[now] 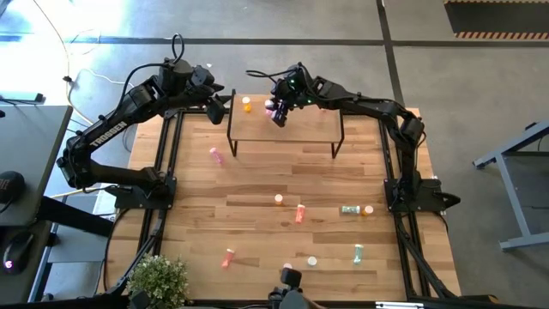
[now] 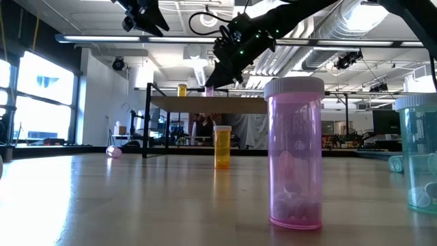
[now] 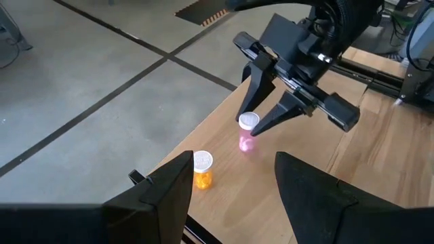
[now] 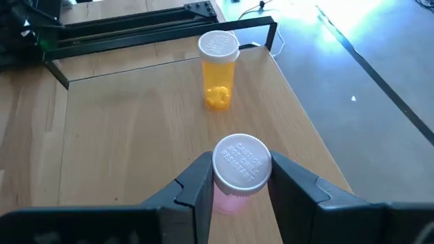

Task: Pick and place medicine bottles onto shelf by color
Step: Put the middle purple medicine bottle on the shelf

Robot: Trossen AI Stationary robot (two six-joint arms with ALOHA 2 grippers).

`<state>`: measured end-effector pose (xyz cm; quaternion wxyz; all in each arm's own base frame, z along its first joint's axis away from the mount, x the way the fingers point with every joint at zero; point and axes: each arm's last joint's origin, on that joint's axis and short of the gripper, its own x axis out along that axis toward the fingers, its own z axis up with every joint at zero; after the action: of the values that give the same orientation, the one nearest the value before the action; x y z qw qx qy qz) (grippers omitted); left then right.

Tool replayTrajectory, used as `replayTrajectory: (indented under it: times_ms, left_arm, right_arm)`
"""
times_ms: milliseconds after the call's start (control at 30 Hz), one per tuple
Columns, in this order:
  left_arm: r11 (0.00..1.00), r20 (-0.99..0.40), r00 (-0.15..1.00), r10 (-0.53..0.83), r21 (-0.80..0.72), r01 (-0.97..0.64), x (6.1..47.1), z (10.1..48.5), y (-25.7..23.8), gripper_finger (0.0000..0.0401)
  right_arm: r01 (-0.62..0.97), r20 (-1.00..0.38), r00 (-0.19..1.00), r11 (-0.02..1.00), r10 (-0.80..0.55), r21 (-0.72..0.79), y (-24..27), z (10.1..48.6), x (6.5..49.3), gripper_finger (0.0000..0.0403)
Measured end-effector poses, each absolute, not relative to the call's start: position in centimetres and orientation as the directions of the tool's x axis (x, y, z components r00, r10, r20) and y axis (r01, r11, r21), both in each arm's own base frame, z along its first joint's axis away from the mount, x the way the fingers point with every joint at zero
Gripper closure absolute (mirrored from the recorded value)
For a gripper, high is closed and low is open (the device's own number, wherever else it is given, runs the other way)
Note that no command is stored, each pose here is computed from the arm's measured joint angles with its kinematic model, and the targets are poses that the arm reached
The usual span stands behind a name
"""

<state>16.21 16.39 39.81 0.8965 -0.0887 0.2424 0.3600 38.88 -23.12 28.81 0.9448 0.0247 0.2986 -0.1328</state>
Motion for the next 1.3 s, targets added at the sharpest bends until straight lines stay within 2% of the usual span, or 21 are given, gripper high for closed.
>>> replayTrajectory:
  times_ms: [367,633,1300]
  left_arm:
    - [0.725,-0.498,0.623,0.603,0.016,-0.688,16.21,39.82,16.39,0.0205]
    - [0.728,-0.498,0.623,0.603,0.024,-0.685,16.21,39.82,16.39,0.0205]
    - [0.731,-0.498,0.623,0.603,0.032,-0.682,16.21,39.82,16.39,0.0205]
  right_arm:
    - [0.256,-0.592,0.76,0.96,-0.27,-0.11,-23.16,28.67,38.73,0.0293]
    - [0.253,-0.6,0.754,0.961,-0.266,-0.108,-23.1,28.66,38.64,0.0292]
    - [0.296,-0.581,0.757,0.95,-0.298,-0.102,-23.25,29.62,38.74,0.0219]
